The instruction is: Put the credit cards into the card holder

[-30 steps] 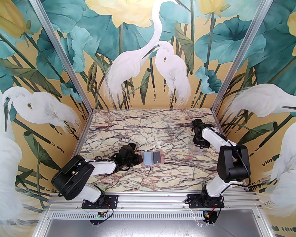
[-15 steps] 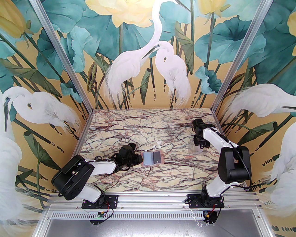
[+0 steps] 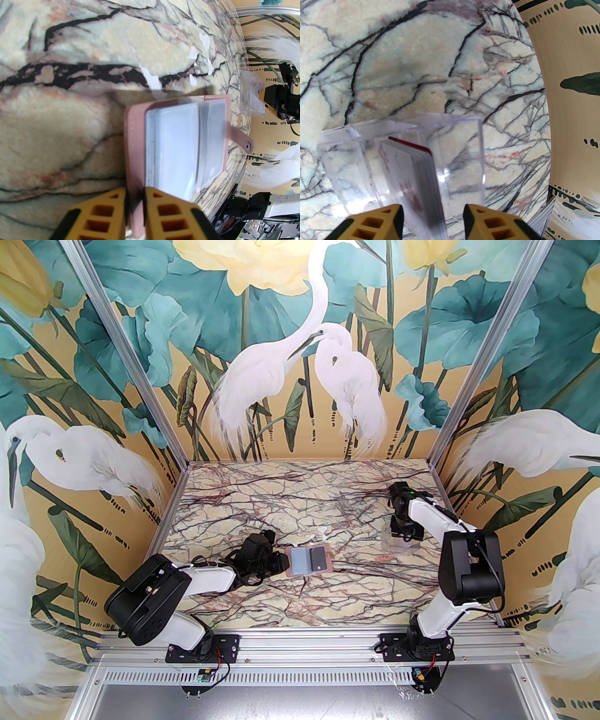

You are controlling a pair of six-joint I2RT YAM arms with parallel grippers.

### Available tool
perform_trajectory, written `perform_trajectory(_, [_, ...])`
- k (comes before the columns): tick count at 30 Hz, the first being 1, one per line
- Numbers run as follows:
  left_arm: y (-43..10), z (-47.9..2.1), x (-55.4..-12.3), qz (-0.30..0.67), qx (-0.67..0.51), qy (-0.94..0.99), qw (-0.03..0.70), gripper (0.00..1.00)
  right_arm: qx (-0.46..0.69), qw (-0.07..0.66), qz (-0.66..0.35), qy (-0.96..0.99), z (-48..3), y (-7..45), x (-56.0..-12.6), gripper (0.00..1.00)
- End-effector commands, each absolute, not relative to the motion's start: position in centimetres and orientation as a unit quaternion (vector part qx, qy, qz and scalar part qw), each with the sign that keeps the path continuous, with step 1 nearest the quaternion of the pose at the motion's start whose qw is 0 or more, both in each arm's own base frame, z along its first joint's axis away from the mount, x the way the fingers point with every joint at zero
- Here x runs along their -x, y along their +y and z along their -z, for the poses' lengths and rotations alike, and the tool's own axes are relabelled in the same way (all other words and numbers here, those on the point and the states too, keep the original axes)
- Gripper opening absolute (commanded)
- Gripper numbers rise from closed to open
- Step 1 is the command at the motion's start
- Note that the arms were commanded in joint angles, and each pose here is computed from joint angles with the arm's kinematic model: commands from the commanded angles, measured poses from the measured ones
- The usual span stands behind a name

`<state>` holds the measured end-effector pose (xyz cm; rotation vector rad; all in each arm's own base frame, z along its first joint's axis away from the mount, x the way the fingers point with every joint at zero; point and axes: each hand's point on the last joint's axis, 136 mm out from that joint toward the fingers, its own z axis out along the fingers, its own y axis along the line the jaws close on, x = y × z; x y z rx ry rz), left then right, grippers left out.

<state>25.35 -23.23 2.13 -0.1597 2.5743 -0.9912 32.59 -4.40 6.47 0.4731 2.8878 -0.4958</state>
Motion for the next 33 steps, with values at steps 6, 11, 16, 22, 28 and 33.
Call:
perform_trajectory(6, [-22.8,-0.9,-24.5,0.345,0.059,0.922,0.169,0.21,-0.163,0.094,0.175,0.966,-6.5,-4.8,-33.5,0.49])
perform_trajectory(11, [-22.8,-1.0,-24.5,0.345,0.058,0.921,0.17,0.21,-0.163,0.092,0.184,0.965,-6.5,-5.1,-33.5,0.47])
perform_trajectory(16, [-22.8,-0.9,-24.5,0.345,0.058,0.921,0.17,0.21,-0.165,0.099,0.19,0.963,-7.0,-5.3,-33.5,0.45])
perform_trajectory(22, [-22.8,-0.9,-24.5,0.344,0.058,0.922,0.168,0.21,-0.168,0.109,0.191,0.961,-7.8,-5.4,-33.5,0.43])
perform_trajectory(28, [-22.8,-0.8,-24.5,0.343,0.059,0.922,0.167,0.21,-0.172,0.117,0.2,0.958,-8.4,-5.7,-33.5,0.41])
perform_trajectory(33, [-22.8,-0.8,-24.5,0.344,0.059,0.922,0.167,0.21,-0.174,0.122,0.203,0.956,-8.9,-5.9,-33.5,0.4])
